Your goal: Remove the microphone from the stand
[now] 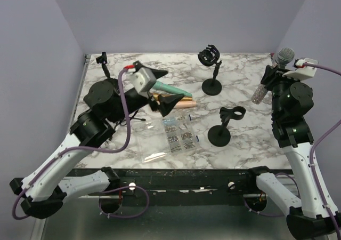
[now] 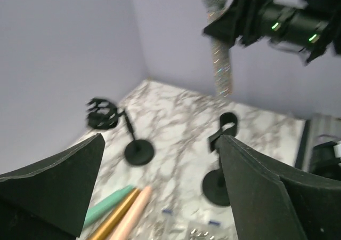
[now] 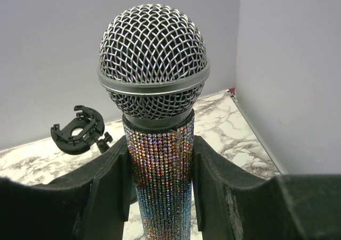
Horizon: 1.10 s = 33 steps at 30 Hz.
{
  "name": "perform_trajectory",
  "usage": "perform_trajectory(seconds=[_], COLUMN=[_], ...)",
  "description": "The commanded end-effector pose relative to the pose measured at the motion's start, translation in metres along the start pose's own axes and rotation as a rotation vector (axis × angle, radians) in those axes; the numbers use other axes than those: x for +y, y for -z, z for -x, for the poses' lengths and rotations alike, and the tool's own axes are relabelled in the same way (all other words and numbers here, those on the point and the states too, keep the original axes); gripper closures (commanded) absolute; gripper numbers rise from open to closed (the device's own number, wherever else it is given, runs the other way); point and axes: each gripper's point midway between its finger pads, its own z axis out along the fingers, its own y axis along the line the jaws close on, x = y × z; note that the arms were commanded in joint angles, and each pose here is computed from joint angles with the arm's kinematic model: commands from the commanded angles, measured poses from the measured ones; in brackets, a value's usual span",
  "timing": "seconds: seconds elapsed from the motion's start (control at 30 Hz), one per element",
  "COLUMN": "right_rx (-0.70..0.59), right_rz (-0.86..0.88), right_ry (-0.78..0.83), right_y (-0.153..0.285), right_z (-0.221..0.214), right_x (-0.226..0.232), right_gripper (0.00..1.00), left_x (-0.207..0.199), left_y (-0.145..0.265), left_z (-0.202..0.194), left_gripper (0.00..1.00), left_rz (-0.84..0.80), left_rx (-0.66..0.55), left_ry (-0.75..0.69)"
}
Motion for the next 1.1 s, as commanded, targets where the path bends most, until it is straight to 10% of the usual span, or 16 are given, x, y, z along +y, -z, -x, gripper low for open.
perform_trajectory(seconds=[0.0, 0.63, 1.07], right_rx=[-0.049, 0.017, 0.061], right_rz=[0.051, 0.461, 0.784], right_ry=[0.010, -0.037, 0.331], right_y=[-0.003, -0.058, -0.049], right_z=[0.013, 0.040, -0.035], right_x=[0.009, 0.120, 0.318], right_gripper=[0.99, 0.99, 0.99], left_x=[0.055, 0.079, 0.081], left_y=[0.063, 0.151, 0.157], left_z=[-0.048, -0.072, -0.069], left_gripper=[0.04, 0.02, 0.02], left_rz=[0.331, 0.623, 0.647], left_rx=[0.077, -0.068, -0.079], left_ry=[-0.237, -0.357, -0.350])
